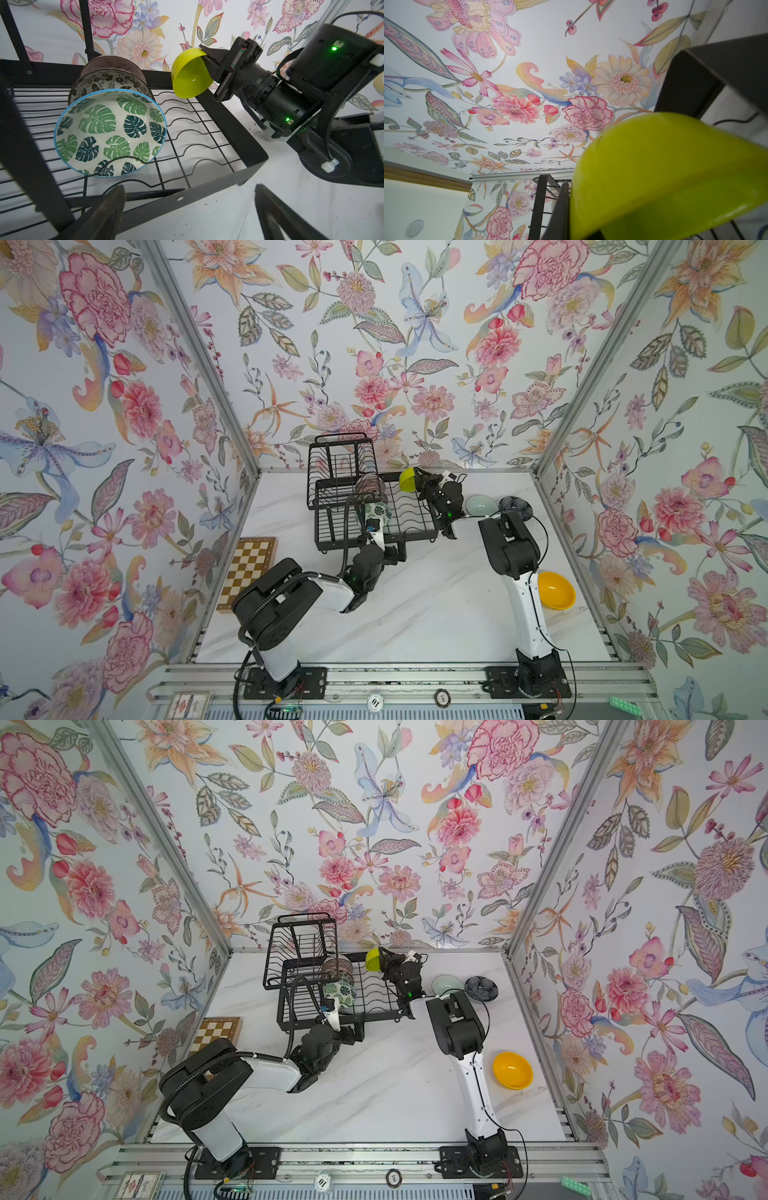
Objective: Load the bowls into the dish rack
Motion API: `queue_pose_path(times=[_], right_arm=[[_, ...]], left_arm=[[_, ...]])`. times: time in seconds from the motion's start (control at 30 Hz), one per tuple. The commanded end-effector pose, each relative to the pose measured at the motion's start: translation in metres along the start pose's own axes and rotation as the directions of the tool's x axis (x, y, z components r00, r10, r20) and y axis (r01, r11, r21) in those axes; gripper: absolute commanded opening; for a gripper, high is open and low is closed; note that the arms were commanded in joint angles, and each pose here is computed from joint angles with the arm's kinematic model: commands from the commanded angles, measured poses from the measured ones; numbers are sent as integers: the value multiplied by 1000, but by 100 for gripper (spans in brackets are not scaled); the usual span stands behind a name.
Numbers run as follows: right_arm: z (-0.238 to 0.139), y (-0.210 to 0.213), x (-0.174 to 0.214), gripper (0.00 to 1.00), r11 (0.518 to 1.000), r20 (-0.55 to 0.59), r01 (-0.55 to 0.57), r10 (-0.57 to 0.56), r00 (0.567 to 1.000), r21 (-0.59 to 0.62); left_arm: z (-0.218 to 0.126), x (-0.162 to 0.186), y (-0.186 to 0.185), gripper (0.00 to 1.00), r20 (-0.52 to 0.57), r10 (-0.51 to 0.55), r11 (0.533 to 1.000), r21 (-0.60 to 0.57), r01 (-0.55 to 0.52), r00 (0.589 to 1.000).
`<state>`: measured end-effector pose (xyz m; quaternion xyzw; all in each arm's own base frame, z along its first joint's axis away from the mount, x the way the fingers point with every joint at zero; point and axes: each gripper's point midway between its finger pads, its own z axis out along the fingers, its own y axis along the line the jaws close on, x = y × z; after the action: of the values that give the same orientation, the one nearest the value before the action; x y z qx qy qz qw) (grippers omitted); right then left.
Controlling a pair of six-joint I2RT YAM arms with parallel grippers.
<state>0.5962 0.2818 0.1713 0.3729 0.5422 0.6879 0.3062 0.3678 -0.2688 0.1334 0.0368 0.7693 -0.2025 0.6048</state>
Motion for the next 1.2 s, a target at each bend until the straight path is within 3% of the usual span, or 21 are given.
queue_pose_path(times=[0.0, 0.93, 1.17], right_arm=[[9, 10, 5, 0, 999, -4, -17, 17, 1000, -50], [30, -27, -8, 0, 996, 53, -83, 84, 995, -20], [31, -41, -5, 0, 995, 74, -72, 67, 995, 62]], left_arm=[[-1, -6, 7, 99, 26, 12, 1000, -24, -11, 1000], [0, 0, 12, 99, 4, -4, 999, -37, 4, 1000], [-1, -1, 12, 99, 6, -6, 999, -36, 6, 1000]])
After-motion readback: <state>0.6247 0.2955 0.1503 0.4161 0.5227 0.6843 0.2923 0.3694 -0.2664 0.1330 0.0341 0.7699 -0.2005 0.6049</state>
